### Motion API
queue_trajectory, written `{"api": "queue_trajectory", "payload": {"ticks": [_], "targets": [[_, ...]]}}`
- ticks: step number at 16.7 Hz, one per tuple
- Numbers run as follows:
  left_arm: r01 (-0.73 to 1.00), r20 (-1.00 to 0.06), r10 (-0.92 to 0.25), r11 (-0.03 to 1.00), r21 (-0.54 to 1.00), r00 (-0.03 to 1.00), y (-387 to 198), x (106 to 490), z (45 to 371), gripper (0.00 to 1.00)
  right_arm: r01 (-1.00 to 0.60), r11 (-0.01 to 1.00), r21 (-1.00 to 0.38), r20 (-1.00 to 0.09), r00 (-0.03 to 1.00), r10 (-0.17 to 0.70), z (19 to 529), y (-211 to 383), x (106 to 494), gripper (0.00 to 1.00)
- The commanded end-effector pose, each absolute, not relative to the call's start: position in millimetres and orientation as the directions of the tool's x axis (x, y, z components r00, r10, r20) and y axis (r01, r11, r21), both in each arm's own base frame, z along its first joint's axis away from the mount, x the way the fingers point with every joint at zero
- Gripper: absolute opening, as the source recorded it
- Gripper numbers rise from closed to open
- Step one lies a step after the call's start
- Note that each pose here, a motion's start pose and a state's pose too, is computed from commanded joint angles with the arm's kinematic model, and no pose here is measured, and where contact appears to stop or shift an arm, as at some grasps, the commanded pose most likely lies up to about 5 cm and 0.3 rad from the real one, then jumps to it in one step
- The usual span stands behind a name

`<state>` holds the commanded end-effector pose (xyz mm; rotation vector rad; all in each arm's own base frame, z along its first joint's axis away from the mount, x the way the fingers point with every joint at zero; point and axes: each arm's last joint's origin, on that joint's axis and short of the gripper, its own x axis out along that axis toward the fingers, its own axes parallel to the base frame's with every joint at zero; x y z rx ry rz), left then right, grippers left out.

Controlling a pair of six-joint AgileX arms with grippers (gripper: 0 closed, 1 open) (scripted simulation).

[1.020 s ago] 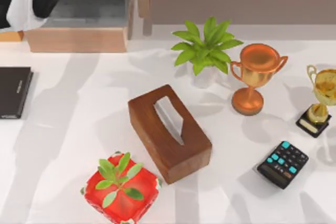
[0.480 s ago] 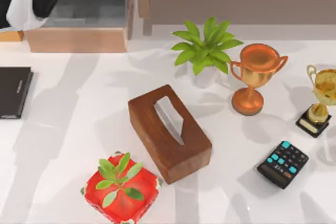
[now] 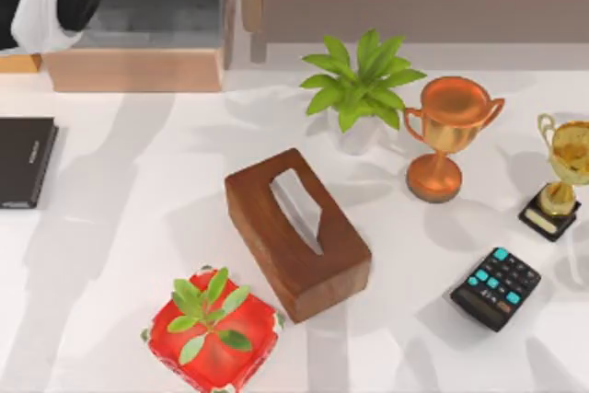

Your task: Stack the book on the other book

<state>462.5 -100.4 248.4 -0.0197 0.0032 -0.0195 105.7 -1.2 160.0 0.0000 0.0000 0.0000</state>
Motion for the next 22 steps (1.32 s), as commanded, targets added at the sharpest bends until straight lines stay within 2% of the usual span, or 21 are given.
{"api": "queue_trajectory", "payload": {"ticks": [10,13,15,18,20,22], "targets": [[0.016,-0.002,-0.016,1.000,-0.018,1.000,-99,454,258,0.00,0.000,1.000,0.000,0.000,1.000,0.000,160,-1,106,1.00],[0.054,0.033,-0.055,0.998,0.037,0.998,-93,443,268,0.00,0.000,1.000,0.000,0.000,1.000,0.000,160,-1,106,1.00],[0.087,0.082,-0.098,0.988,0.127,0.992,-82,427,282,0.00,0.000,1.000,0.000,0.000,1.000,0.000,160,-1,106,1.00],[0.097,0.175,-0.165,0.935,0.341,0.971,-58,394,306,0.00,0.000,1.000,0.000,0.000,1.000,0.000,160,-1,106,1.00],[0.061,0.225,-0.203,0.856,0.514,0.953,-39,369,317,0.00,0.000,1.000,0.000,0.000,1.000,0.000,160,-1,106,1.00],[-0.002,0.248,-0.227,0.733,0.680,0.942,-19,345,319,0.00,0.000,1.000,0.000,0.000,1.000,0.000,160,-1,106,1.00]]}}
